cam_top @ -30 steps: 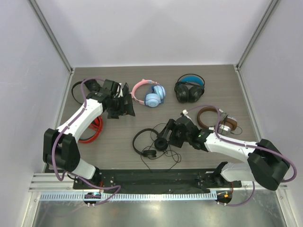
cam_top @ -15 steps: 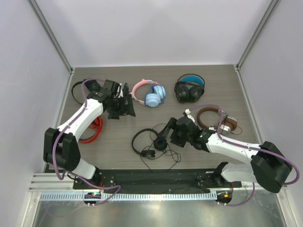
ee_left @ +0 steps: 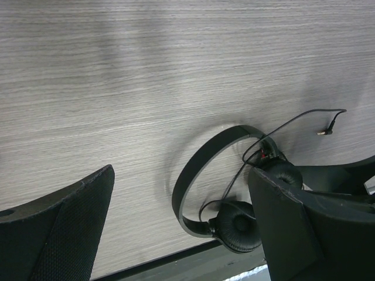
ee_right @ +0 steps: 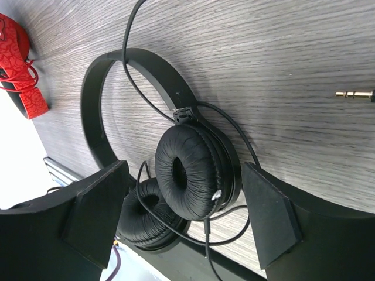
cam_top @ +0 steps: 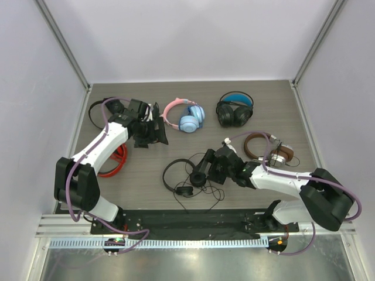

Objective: Wrap the headphones
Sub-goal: Grab headphones with the right arm

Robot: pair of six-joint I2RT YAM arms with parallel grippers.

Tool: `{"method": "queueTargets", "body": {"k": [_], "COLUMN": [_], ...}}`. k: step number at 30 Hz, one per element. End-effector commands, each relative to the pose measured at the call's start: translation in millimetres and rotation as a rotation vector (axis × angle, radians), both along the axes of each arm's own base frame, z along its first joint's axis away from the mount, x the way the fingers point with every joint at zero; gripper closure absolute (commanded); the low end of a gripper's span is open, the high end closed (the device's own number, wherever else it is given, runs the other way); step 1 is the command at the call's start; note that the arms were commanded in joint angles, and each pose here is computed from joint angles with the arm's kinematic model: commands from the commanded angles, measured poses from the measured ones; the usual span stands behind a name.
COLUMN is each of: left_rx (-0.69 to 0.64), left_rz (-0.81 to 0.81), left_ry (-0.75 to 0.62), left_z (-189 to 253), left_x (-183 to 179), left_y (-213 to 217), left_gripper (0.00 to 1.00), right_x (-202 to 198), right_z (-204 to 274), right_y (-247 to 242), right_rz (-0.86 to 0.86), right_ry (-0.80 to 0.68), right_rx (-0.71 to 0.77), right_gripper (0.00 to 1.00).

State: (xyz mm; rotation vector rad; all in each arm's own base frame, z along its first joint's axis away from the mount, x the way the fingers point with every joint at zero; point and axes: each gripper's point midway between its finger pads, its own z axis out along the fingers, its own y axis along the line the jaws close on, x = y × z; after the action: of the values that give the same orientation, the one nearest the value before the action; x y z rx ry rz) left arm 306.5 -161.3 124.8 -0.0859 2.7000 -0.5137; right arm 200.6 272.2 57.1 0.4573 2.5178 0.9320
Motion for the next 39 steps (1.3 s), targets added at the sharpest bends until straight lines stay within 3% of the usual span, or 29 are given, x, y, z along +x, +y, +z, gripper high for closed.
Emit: {"method": "queueTargets", "body": {"k": [1,6,21,23,26,27,30,36,39], "left_rx": [-0.022,-0.021,-0.019,-0.018,-0.023,-0.023,-0.022,-0.069,-0.073], "left_rz": [-0.004,-0.005,-0.005,-0.003,-0.006,-0.006,-0.008,-0.044,-0.063], "left_ry": [-0.026,-0.029,-0.03,-0.028,-0.026,-0.028,-0.032,0.033,0.081], "left_z": [6.5,6.5,6.6,5.7,6.0,6.5,7.7,-4.8,-18.0], "left_x": [1.5,1.2,-0.9,-0.8,-1.3,-1.3,-1.9,-11.2,-18.3], "left_y": [-2.7,-2.2,-1.2,-1.0,-1.9,-1.9,-1.9,-11.3,-13.8], "left_gripper": [0.04,0.04,0.04,0.04,0.05,0.04,0.05,0.04,0.05], "right_x": [5.3,2.5,-2.3,-0.4,3.2,3.0,3.7,22.0,20.0], "right_z": [11.8,4.5,-8.4,-8.1,-8.0,-8.0,-4.8,12.9,11.3], "right_y": [13.8,11.3,9.0,10.8,13.6,13.9,13.8,-6.8,-14.5], "right_rz": [0.007,0.003,0.006,0.011,0.022,0.027,0.051,0.104,0.186], "right_ry": [-0.036,-0.023,-0.013,-0.018,-0.027,-0.028,-0.042,-0.172,-0.219], "right_rx": [0.061,0.052,0.051,0.046,0.03,0.021,-0.018,-0.292,-0.435], "right_gripper": [0.13,0.09,0.11,0.16,0.32,0.44,0.63,0.84,0.88]}}
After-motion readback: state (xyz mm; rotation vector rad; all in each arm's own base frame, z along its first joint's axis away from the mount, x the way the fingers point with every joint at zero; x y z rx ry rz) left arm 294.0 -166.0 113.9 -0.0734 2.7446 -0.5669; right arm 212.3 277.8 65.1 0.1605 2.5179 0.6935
